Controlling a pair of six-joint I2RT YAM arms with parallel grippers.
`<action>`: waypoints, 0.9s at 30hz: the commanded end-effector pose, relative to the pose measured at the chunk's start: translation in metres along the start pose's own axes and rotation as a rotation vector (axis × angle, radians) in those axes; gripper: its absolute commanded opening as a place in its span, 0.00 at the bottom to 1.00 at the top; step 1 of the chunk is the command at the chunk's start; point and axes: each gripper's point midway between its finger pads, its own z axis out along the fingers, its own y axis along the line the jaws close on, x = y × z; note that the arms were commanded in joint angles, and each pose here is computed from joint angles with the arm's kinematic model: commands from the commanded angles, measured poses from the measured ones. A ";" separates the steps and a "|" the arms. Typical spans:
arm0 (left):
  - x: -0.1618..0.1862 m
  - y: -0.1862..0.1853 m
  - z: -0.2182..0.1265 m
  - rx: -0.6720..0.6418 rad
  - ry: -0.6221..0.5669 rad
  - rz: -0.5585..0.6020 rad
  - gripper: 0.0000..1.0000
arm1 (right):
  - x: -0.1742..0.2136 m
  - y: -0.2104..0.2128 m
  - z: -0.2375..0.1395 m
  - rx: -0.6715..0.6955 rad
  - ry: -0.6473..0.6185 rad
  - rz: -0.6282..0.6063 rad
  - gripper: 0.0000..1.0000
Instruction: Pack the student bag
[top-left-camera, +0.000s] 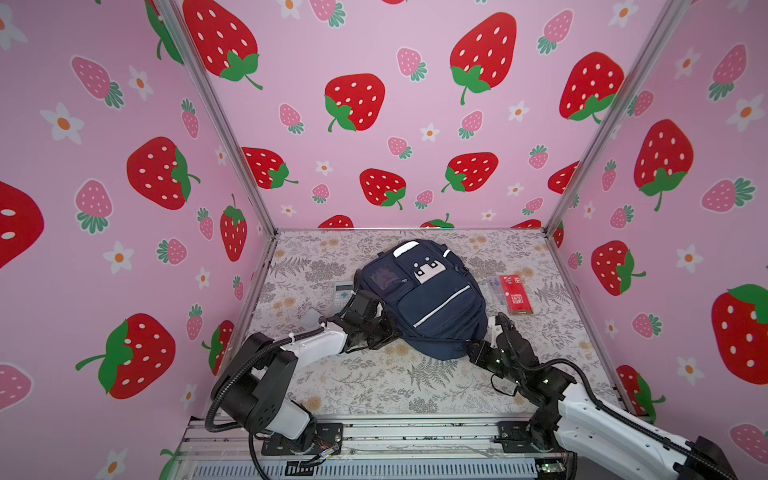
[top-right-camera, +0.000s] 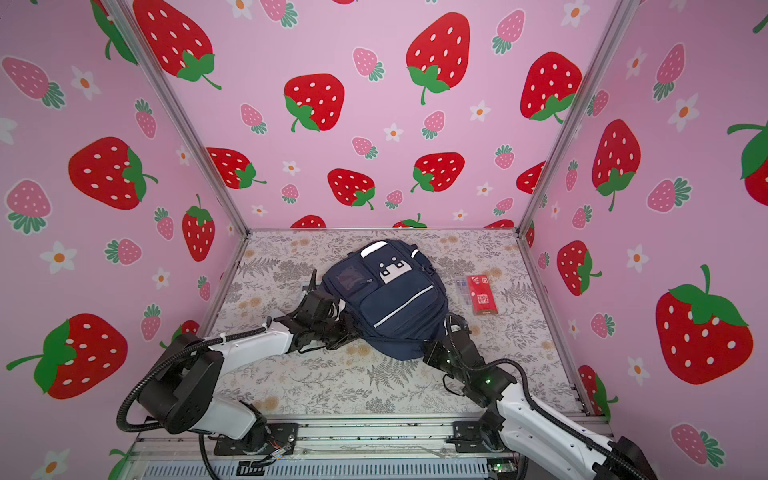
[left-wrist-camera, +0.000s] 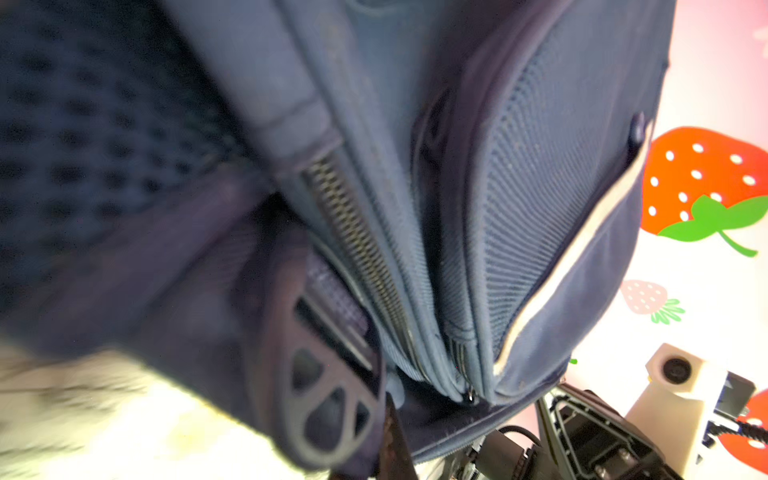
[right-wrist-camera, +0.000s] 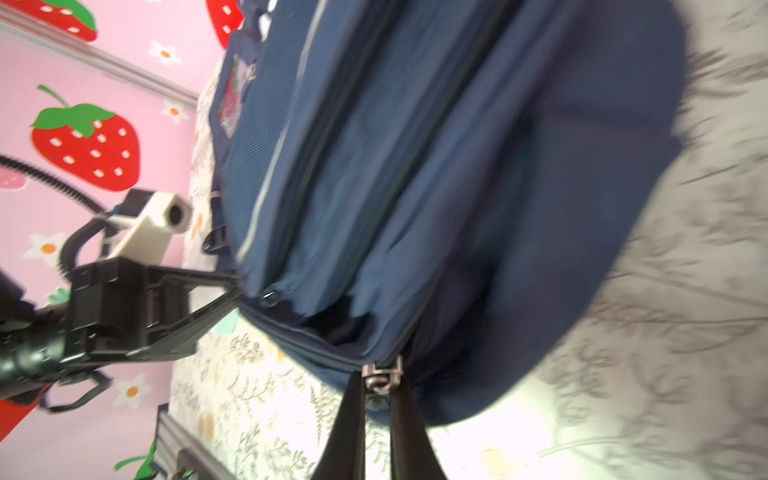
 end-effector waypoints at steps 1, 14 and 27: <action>-0.036 0.039 -0.028 -0.221 -0.147 -0.008 0.00 | -0.001 -0.026 0.000 0.110 0.016 -0.066 0.00; 0.034 -0.042 -0.034 -0.114 -0.018 0.149 0.67 | 0.018 0.061 0.001 -0.201 0.119 -0.152 0.00; 0.066 -0.091 0.011 0.075 0.116 -0.027 0.78 | 0.032 0.118 -0.020 -0.341 0.129 -0.166 0.00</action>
